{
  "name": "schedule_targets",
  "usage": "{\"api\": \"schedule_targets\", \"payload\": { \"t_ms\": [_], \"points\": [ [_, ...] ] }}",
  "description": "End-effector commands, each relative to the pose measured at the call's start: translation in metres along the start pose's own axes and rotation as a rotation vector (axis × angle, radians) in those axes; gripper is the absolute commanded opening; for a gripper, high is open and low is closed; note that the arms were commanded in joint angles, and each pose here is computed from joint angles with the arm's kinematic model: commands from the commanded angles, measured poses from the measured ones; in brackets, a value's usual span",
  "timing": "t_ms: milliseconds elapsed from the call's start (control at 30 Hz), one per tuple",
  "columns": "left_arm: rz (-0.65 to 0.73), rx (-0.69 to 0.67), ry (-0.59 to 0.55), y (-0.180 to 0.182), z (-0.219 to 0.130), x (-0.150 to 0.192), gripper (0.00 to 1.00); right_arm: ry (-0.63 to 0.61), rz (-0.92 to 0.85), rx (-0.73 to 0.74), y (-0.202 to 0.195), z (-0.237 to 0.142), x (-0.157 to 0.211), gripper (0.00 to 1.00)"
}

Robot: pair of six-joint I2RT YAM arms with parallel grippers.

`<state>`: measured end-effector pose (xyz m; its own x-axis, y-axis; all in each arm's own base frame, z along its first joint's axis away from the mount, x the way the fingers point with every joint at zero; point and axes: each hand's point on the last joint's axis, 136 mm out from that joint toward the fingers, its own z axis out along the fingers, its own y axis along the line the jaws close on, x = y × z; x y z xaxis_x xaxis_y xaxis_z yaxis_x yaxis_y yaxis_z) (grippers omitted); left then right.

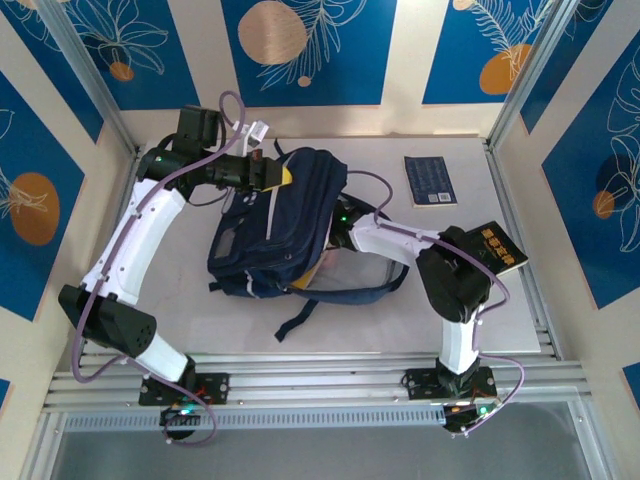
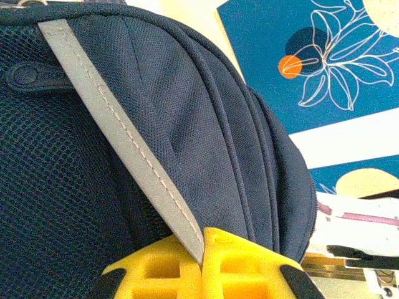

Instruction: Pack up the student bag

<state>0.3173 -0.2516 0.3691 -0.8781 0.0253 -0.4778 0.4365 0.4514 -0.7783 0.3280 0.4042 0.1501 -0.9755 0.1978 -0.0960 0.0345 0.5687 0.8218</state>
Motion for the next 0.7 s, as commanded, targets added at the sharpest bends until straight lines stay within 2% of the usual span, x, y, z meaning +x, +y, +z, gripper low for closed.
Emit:
{"api": "schedule_targets", "payload": {
  "t_ms": [0,67,100,367,500,667],
  "points": [
    [0.238,0.108,-0.115,-0.063,-0.038,-0.014,0.0,-0.079,-0.121,-0.039,0.026,-0.04,-0.003,0.9],
    [0.235,0.094,-0.123,-0.06,-0.04,-0.015,0.0,-0.126,-0.136,-0.024,0.021,-0.06,-0.003,0.93],
    [0.23,0.089,-0.125,-0.057,-0.04,-0.015,0.0,-0.15,-0.138,-0.019,0.021,-0.069,-0.004,1.0],
    [0.2,0.014,-0.159,-0.038,-0.045,-0.016,0.0,-0.248,-0.122,-0.002,-0.008,-0.124,-0.001,1.0],
    [0.157,-0.198,-0.205,0.003,-0.053,-0.019,0.0,-0.3,-0.165,0.137,-0.027,-0.153,0.004,0.99],
    [0.081,-0.62,-0.287,0.082,-0.079,-0.016,0.0,-0.438,-0.165,0.281,-0.06,-0.201,0.003,0.98]
  ]
}}
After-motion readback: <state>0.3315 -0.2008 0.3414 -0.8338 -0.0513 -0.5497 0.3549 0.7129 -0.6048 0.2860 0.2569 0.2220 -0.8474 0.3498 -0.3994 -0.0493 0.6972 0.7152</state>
